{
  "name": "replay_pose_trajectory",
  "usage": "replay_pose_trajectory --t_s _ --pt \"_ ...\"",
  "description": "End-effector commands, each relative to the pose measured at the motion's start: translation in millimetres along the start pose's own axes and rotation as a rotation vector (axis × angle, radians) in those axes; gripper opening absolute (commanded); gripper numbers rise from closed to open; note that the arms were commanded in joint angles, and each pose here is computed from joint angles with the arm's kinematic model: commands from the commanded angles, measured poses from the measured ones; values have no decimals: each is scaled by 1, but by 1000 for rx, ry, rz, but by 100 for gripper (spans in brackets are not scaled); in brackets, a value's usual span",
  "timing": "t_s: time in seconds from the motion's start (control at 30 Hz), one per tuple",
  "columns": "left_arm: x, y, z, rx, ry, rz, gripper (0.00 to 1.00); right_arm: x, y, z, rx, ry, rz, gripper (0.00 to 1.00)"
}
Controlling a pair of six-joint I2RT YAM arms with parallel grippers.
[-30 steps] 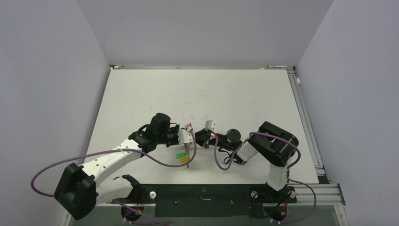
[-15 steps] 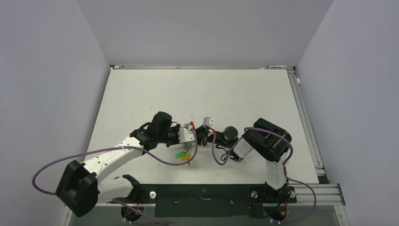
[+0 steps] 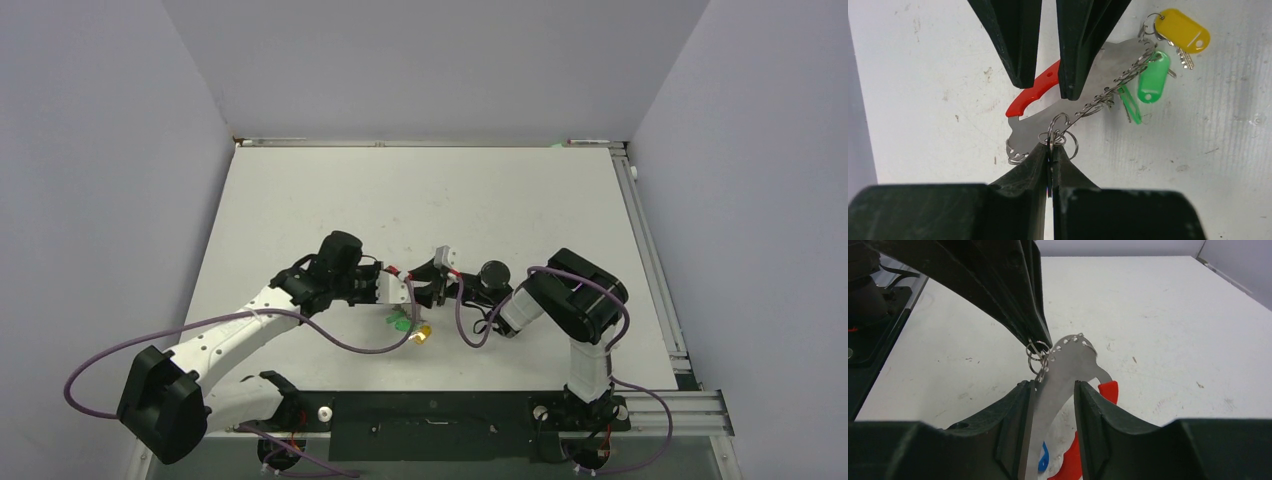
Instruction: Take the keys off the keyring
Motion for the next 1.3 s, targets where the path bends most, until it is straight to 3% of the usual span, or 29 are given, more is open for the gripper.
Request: replay_pose_trajectory --t_s 0.0,0.93,1.07,1.27 --pt "22 14 11 -41 -133 48 0 5 -8 34 -54 164 126 36" --pt "25 14 21 -92 -183 30 0 5 -34 32 13 173 79 29" --pt "25 15 22 -95 -183 32 0 3 -34 28 41 183 75 23" --pt "26 17 22 -89 -165 45 0 1 -35 27 62 197 63 5"
Point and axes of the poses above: each gripper's point midway between its finger pads, its own y axis back along the fingers, its own x axis along the line the jaws close on, z = x × y, the point moved 9 cm from there along y, back along the fingers, and after that the axes turned 12 degrees about -y, right-handed, at the moved point
